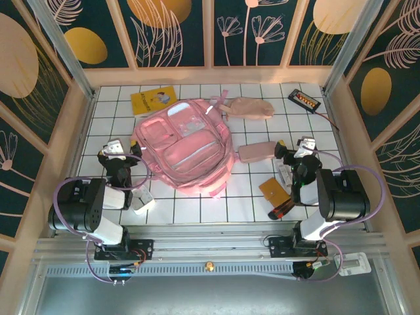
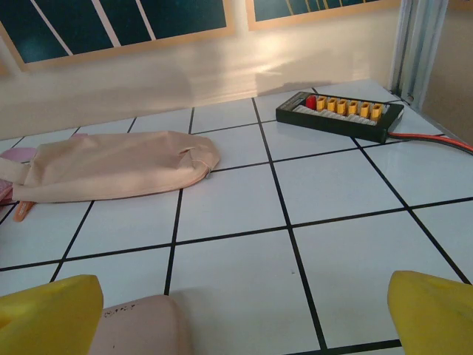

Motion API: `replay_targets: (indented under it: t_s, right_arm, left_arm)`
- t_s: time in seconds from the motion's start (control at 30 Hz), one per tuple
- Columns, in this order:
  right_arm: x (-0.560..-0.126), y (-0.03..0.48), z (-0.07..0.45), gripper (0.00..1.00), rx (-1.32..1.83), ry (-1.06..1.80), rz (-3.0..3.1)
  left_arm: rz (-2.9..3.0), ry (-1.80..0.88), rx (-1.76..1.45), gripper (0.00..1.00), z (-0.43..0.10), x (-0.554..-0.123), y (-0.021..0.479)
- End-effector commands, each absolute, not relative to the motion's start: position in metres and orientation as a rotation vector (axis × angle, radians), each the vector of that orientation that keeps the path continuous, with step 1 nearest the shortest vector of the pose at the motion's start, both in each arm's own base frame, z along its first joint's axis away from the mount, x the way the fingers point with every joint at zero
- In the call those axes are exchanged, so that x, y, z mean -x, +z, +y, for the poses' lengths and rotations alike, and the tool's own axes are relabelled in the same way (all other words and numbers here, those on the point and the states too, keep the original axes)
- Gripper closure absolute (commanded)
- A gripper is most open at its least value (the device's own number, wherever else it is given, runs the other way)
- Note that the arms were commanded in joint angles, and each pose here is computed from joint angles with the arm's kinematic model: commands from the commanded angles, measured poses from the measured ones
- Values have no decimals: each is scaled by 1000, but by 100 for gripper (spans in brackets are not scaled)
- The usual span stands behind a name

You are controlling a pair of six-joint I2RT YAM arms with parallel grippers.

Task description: Pack the student bag

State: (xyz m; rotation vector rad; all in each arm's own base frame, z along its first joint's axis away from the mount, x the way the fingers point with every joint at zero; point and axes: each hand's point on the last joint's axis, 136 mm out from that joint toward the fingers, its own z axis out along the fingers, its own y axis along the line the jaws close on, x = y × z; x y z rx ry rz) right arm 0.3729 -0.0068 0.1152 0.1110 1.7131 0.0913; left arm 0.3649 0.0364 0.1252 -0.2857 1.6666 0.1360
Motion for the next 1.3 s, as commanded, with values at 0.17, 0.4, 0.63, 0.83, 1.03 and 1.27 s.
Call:
replay_targets:
  t_s: [0.17,0.4,0.63,0.83,1.03,1.27]
  right_arm:
    - [-376,127,-10,1,-106,78,1671]
    - [-376,127,-9,1,-106,78,1670]
    - [-377,127,-10,1,-104,88,1673]
    - [-377,127,-10,1,-104,89,1673]
    - [-376,127,-10,1,-105,88,1673]
    - [-387,155,-39,1,-282,1,1697]
  left_arm:
    - [1609,136,286,1,39,-367,140]
    - [1609,136,286,1,39,-367,140]
    - [1609,136,289,1,39,-367,140]
    - [1608,136,288,1,39,-367,140]
    - [1584,152,331,1,45,-361,143]
    - [1593,124,290,1,38,-354,171]
